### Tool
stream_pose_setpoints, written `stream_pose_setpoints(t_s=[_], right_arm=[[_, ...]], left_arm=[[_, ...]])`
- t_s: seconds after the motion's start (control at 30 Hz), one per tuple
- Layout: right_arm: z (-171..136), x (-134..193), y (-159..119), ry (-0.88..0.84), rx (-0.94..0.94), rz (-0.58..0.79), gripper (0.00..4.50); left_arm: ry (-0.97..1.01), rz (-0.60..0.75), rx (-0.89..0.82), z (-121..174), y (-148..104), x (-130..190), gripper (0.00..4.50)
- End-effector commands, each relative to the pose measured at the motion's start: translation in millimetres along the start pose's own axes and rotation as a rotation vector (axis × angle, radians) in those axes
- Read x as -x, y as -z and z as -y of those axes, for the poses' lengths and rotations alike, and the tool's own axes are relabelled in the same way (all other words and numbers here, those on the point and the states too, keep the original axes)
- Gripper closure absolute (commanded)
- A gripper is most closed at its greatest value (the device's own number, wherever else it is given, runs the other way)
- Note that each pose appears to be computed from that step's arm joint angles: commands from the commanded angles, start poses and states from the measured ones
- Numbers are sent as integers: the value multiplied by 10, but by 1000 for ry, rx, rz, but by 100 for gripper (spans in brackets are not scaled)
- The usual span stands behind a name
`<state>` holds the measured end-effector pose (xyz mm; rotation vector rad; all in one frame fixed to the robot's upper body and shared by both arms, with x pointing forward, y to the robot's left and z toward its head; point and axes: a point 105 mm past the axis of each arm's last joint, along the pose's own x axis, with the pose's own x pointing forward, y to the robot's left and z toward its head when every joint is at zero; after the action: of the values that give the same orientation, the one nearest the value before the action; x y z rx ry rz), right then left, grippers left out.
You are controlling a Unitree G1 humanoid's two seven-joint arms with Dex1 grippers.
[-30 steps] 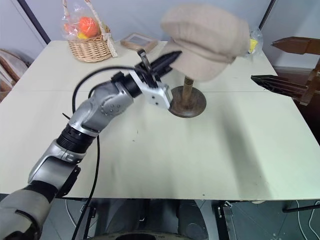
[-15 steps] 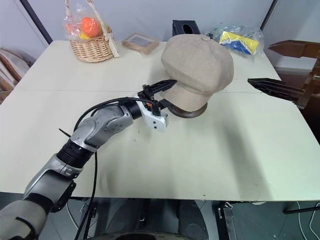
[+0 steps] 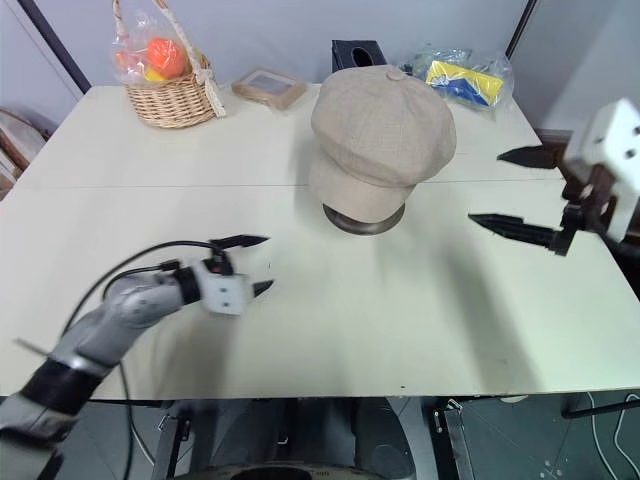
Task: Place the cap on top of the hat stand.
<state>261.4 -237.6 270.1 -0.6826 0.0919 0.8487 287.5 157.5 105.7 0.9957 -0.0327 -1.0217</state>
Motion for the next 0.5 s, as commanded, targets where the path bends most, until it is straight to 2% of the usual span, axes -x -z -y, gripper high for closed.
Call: stream_pose_setpoints(t_s=[0.03, 0.1, 0.17, 0.23, 0.33, 0.5], right_arm=[[-184, -168, -154, -2, 137, 34, 0], [-336, -331, -251, -2, 154, 83, 0], [-509, -500, -315, 5, 186, 120, 0], [-594, -627, -314, 40, 213, 126, 0], [-682, -886, -282, 166, 255, 144, 0], [-742, -1238, -154, 362, 467, 125, 0]], left_arm=[[101, 43, 312, -344, 3, 520, 4], [37, 39, 483, -781, 18, 738, 4], [74, 112, 630, -1132, -176, 979, 4], [176, 198, 686, -1271, -431, 1164, 4], [329, 283, 667, -1376, -817, 1378, 4], [402, 313, 631, -1477, -1089, 1333, 4]])
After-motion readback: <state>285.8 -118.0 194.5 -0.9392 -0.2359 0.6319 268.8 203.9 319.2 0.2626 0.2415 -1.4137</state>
